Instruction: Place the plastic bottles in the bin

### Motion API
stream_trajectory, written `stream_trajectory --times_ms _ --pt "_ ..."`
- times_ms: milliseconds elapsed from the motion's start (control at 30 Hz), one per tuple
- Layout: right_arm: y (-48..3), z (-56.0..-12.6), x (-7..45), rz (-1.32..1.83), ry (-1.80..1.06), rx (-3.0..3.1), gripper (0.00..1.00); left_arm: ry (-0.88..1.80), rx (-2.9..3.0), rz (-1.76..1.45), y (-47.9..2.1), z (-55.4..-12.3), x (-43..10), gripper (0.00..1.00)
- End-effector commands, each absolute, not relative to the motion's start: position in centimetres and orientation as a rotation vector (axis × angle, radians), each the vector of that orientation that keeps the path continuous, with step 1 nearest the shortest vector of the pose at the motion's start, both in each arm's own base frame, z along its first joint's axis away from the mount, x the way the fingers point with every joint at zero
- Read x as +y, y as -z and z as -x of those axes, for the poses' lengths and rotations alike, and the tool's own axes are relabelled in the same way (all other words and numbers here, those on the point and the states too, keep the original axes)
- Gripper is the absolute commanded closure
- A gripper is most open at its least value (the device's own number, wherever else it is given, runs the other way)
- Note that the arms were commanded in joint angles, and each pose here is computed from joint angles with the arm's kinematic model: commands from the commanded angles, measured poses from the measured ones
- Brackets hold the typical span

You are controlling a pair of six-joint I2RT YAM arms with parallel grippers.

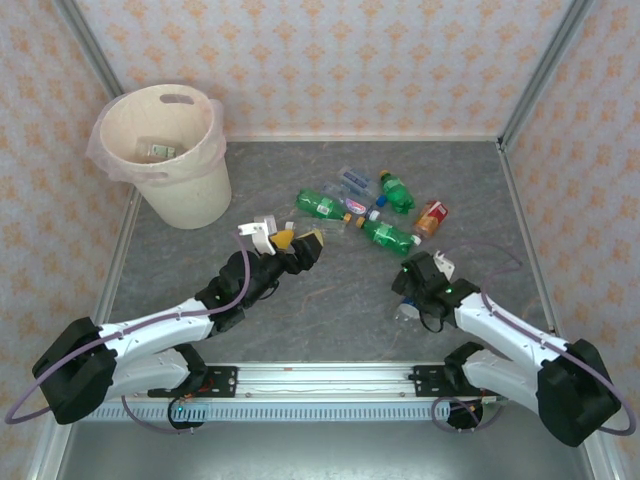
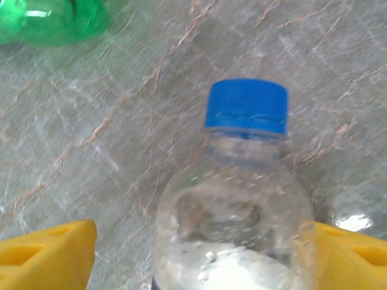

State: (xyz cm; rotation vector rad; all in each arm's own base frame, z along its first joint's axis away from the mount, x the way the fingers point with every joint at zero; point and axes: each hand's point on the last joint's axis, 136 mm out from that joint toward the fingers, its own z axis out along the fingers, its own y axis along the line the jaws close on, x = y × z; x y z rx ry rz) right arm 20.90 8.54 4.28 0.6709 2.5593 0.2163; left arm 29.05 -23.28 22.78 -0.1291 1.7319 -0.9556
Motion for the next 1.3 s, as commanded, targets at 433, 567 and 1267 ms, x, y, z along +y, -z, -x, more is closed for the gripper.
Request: stream_trajectory --times_ms 433,567,1267 --pt "-2.7 -17.3 10.5 -0.71 -0.229 2.584 0.19 1.001 1.685 0.139 -25.0 -28.8 -23.4 0.01" --pt "-3.1 -18.1 10.7 -0.675 -0.215 2.564 0.3 1.0 1.693 0.139 -25.0 -28.8 -23.4 0.01" --pt "-14.0 -23.9 16.9 -0.121 -0.265 2.25 0.44 1.132 1.75 0.149 -27.3 -30.7 -25.5 0.01"
